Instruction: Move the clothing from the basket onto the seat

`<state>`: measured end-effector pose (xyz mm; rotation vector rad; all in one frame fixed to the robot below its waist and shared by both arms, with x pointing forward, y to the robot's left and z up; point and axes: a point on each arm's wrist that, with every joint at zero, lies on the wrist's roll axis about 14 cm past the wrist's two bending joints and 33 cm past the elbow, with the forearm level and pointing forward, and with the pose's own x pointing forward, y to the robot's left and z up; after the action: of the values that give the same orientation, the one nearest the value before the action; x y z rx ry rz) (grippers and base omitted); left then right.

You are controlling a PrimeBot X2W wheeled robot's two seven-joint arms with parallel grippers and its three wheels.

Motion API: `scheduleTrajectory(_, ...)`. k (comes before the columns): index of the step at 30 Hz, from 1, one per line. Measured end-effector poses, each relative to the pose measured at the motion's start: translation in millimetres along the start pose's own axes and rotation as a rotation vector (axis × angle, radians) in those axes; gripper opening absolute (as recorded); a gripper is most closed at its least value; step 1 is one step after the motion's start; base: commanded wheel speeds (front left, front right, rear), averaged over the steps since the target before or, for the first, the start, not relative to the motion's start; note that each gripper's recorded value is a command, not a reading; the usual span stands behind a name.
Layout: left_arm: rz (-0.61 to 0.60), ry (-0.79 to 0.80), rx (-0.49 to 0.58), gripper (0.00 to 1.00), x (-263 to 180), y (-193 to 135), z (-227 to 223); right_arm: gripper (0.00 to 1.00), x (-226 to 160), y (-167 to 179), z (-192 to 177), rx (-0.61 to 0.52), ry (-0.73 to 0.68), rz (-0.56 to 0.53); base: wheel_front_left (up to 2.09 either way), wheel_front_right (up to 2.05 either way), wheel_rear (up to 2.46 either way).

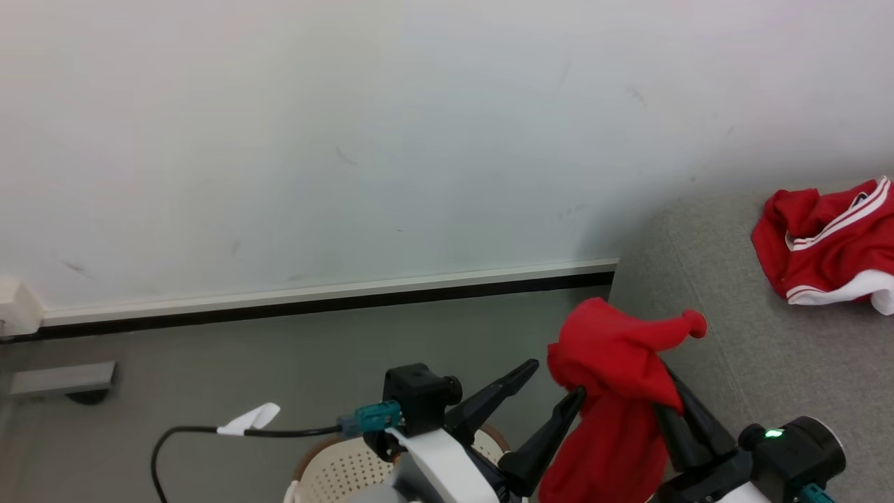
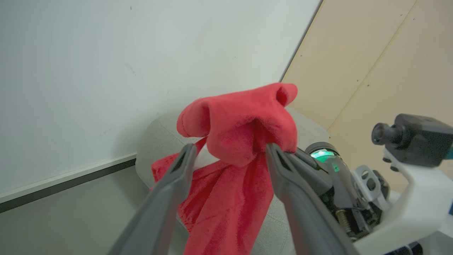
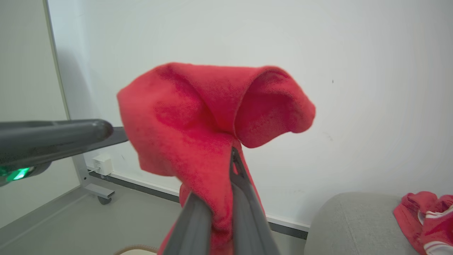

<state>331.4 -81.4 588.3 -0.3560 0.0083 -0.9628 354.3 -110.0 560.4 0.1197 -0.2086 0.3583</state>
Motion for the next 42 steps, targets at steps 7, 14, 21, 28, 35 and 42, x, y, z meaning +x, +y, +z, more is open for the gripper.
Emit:
scheduleTrajectory(7,-0.049,0.036,0.006,1.00,13,-4,-24,0.00,-29,-49,14,-0.043,-0.027,-0.167,0.00,0.00,0.00)
scheduleTrajectory(14,-0.168,0.083,-0.010,1.00,31,-29,-51,0.00,-69,-87,24,-0.091,-0.030,-0.334,0.00,0.00,0.00)
scheduleTrajectory(21,-0.279,0.123,-0.048,1.00,47,-54,-71,0.00,-103,-113,33,-0.126,-0.025,-0.470,0.00,0.00,0.00)
scheduleTrajectory(28,-0.322,0.142,-0.071,1.00,55,-56,-83,0.00,-115,-130,32,-0.152,0.005,-0.536,0.00,0.00,0.00)
scheduleTrajectory(35,-0.318,0.125,-0.075,1.00,69,-35,-84,0.00,-82,-152,33,-0.164,-0.004,-0.523,0.00,0.00,0.00)
scheduleTrajectory(42,-0.263,0.104,-0.086,1.00,83,21,-91,0.00,-11,-209,53,-0.277,-0.064,-0.503,0.00,0.00,0.00)
